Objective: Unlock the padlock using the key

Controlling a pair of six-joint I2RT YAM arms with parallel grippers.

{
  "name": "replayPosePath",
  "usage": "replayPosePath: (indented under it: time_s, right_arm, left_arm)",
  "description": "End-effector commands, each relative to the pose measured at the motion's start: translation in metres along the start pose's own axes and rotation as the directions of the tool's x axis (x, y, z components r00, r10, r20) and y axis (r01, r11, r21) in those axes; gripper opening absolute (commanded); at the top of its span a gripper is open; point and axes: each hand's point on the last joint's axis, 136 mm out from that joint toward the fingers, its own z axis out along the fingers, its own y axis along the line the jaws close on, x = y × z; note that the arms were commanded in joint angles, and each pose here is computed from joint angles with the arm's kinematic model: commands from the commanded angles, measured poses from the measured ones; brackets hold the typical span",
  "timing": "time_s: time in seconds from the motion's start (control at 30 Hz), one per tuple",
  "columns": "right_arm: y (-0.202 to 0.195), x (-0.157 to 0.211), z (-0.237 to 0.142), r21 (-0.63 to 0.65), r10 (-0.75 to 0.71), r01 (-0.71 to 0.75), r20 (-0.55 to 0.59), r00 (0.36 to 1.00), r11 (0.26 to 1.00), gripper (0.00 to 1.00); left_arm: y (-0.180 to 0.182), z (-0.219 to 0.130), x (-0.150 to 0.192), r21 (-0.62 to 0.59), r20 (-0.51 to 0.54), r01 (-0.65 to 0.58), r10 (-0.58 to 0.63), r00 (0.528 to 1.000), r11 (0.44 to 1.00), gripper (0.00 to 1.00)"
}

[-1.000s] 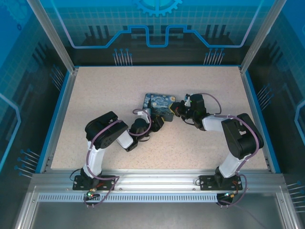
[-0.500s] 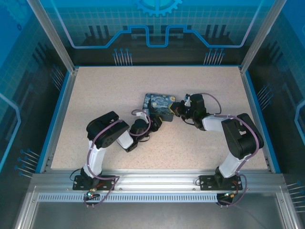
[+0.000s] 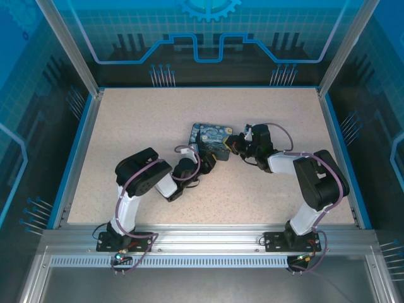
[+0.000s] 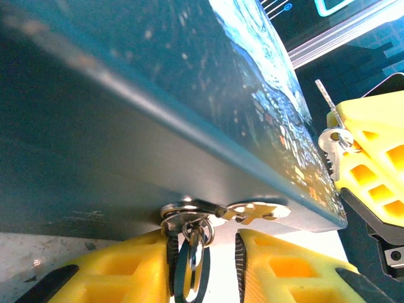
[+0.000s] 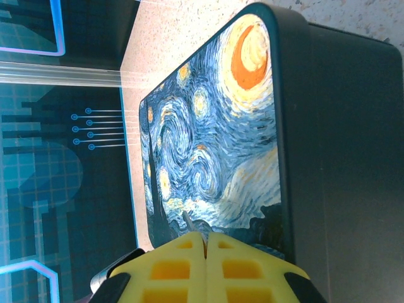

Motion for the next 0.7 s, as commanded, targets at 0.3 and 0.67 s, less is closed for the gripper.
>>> replayPosePath:
  time_s: [0.3, 0.67]
  right_arm:
    - [-0.0392, 0.0234, 0.0049, 0.132, 0.051, -0.042, -0.061, 0.997, 0.990, 0.00]
    - [-0.0415, 0.0254, 0.0070, 0.128, 0.058, -0.049, -0.068, 0.996, 0.991, 0.00]
  left_arm:
    - [0.0625, -0.0118, 0.0322, -0.295, -0.130, -0.133, 0.098, 0.987, 0.946, 0.22]
    - [0.0625, -0.0115, 0.0307, -0.330, -0.135, -0.159, 0.120, 0.984, 0.930, 0.13]
